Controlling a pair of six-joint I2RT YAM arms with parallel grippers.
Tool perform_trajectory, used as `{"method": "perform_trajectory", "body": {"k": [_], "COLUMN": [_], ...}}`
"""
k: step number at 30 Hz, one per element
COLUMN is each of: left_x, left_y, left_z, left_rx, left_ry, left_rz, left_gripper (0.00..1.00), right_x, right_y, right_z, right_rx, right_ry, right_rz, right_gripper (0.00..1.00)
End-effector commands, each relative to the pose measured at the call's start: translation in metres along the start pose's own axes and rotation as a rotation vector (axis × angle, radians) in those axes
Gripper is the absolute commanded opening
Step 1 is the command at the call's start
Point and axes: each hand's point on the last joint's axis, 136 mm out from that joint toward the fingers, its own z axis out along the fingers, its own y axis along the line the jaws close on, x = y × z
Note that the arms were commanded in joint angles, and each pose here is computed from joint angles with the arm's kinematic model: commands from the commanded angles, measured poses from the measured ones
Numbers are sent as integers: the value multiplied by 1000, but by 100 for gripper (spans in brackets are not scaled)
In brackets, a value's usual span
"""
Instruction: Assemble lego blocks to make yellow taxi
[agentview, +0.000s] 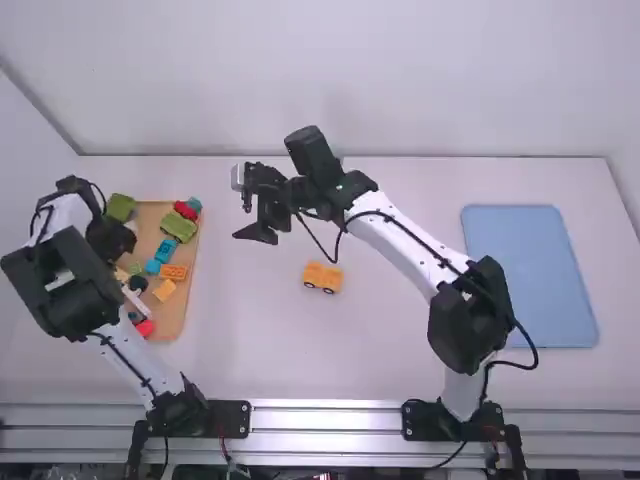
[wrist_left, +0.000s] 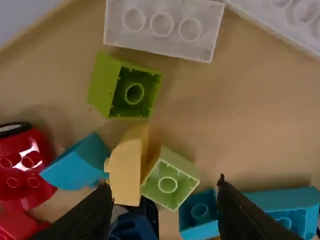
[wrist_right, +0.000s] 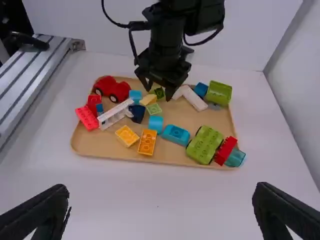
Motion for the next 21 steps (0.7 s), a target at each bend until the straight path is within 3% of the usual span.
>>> {"method": "perform_trajectory", "body": {"k": [1,3,6,13,21], "left_x": [6,7,9,10,11], "left_y": [5,5,8,30,30], "left_z": [9,12,16,19,28], "left_rx": [-18,-17,-31,-105,0], "left_ry": [23,21,22,25,71], "left_rz": [-1,-2,-9,-71,-51], "left_gripper": [52,40,34,40,33], "right_x": [-12,-11,-11,-11,-10], "right_y": [-6,-6,-6,-6,-7], "right_z": [-3,-3,-3,-4,-4], "right_rx": [10,9,9,11,10], "right_ry": [-21,-18,-18,-19,-18], "right_rz": [-15,-13,-13,-14,-12], "right_gripper": [98,98,98,98,98]}}
